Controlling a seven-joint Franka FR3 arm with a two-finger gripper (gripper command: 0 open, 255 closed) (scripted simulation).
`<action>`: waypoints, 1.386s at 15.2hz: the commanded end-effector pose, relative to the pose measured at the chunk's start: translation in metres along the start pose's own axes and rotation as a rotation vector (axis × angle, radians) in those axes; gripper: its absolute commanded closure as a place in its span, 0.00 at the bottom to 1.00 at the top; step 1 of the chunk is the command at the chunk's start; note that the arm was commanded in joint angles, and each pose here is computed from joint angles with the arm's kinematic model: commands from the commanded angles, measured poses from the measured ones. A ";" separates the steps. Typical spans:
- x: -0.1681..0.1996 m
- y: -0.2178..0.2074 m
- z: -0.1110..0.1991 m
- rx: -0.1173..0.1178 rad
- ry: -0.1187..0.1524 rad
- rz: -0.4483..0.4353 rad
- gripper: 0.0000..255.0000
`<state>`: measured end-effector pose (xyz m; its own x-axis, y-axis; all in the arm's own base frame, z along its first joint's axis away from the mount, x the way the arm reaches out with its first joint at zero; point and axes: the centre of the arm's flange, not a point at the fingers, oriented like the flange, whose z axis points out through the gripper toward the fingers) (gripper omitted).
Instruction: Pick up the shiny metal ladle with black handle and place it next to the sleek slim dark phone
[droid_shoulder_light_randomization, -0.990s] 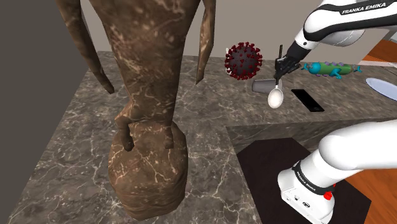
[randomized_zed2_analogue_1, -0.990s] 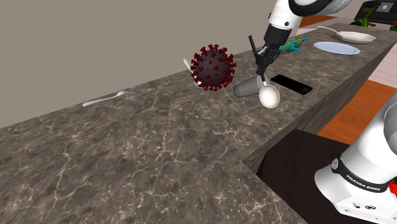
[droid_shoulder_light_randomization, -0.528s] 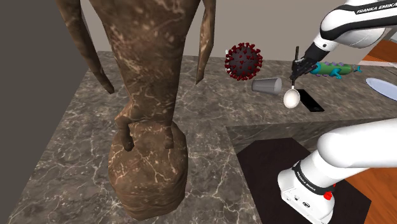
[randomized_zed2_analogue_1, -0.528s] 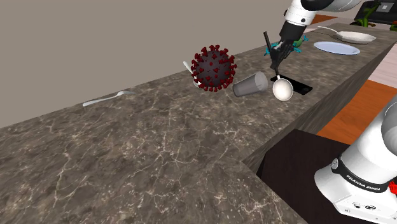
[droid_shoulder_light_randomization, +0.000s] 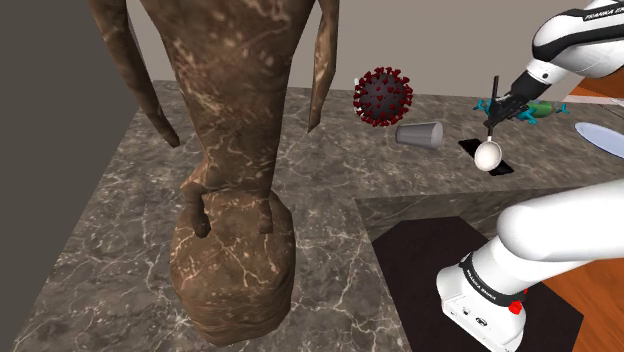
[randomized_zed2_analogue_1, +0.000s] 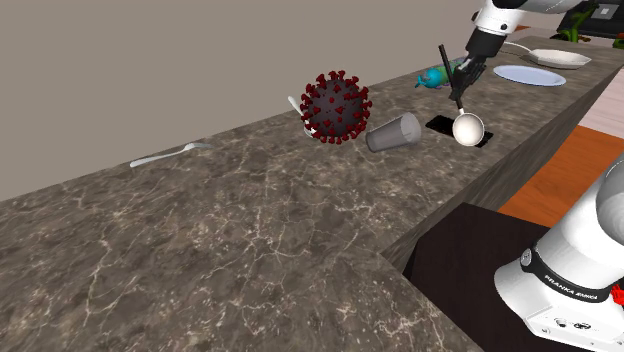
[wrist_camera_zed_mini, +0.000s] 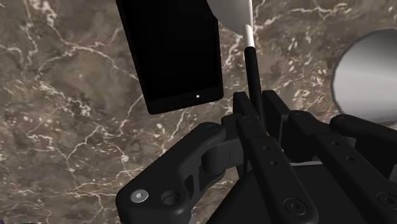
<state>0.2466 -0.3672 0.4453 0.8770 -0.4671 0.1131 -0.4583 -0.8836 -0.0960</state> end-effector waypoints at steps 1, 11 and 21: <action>-0.001 0.026 -0.002 0.000 -0.003 -0.001 1.00; -0.006 0.157 -0.016 0.000 -0.003 -0.001 1.00; -0.012 0.278 -0.029 0.000 -0.003 -0.001 1.00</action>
<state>0.1082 -0.6013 0.4458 0.8769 -0.4680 0.1096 -0.4595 -0.8831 -0.0946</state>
